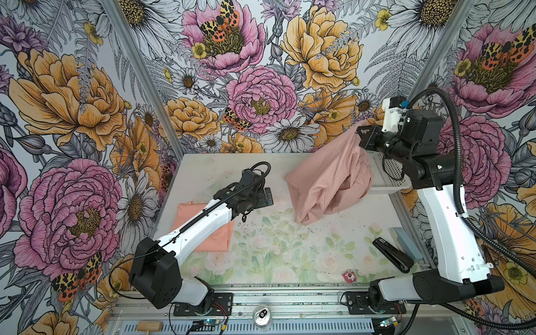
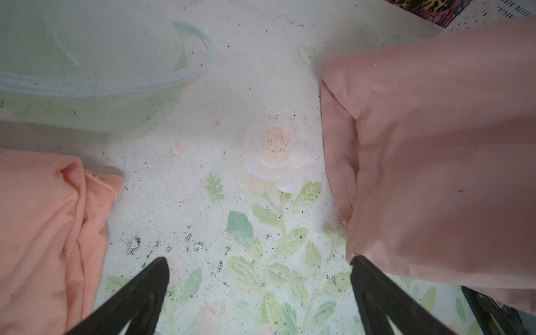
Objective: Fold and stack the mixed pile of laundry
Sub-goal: 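Lay the garment flat on the table centre with the right gripper, then grasp the garment's waistband with the left gripper while the right gripper draws back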
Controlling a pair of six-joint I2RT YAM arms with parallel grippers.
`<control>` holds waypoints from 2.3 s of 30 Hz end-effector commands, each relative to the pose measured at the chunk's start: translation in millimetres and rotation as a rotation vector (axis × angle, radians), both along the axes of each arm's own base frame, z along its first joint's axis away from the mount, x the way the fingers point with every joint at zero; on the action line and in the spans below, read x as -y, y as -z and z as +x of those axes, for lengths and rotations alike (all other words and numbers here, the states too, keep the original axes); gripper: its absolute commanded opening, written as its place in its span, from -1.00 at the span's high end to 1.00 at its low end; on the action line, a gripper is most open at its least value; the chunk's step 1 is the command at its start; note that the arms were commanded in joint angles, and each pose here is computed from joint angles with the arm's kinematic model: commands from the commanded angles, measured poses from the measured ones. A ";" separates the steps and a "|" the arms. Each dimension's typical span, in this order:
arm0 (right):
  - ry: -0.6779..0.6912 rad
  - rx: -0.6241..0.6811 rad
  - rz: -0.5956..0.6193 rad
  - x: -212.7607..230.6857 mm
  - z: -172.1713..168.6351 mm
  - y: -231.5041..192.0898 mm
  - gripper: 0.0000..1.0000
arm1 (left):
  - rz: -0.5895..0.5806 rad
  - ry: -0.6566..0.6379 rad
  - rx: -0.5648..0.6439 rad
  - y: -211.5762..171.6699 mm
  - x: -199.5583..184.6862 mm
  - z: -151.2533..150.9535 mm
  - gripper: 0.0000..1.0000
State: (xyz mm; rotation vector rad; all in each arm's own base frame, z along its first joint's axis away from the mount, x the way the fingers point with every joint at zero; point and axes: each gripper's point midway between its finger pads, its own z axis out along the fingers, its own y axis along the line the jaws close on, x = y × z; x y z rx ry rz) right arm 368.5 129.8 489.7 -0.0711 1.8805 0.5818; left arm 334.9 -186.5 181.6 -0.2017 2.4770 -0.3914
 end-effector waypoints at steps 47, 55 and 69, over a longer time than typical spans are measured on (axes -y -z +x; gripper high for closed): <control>-0.041 -0.579 0.025 10.9 -35.9 229.6 -0.30 | -0.061 0.749 -0.151 82.4 143.9 -6.3 -0.64; -0.030 -0.577 0.035 16.2 -35.4 228.5 -0.30 | -0.109 0.780 -0.173 75.5 137.1 -31.3 -0.38; -0.027 -0.606 0.053 15.8 -40.0 241.8 -0.30 | -0.147 0.750 -0.151 51.2 124.2 -53.4 0.85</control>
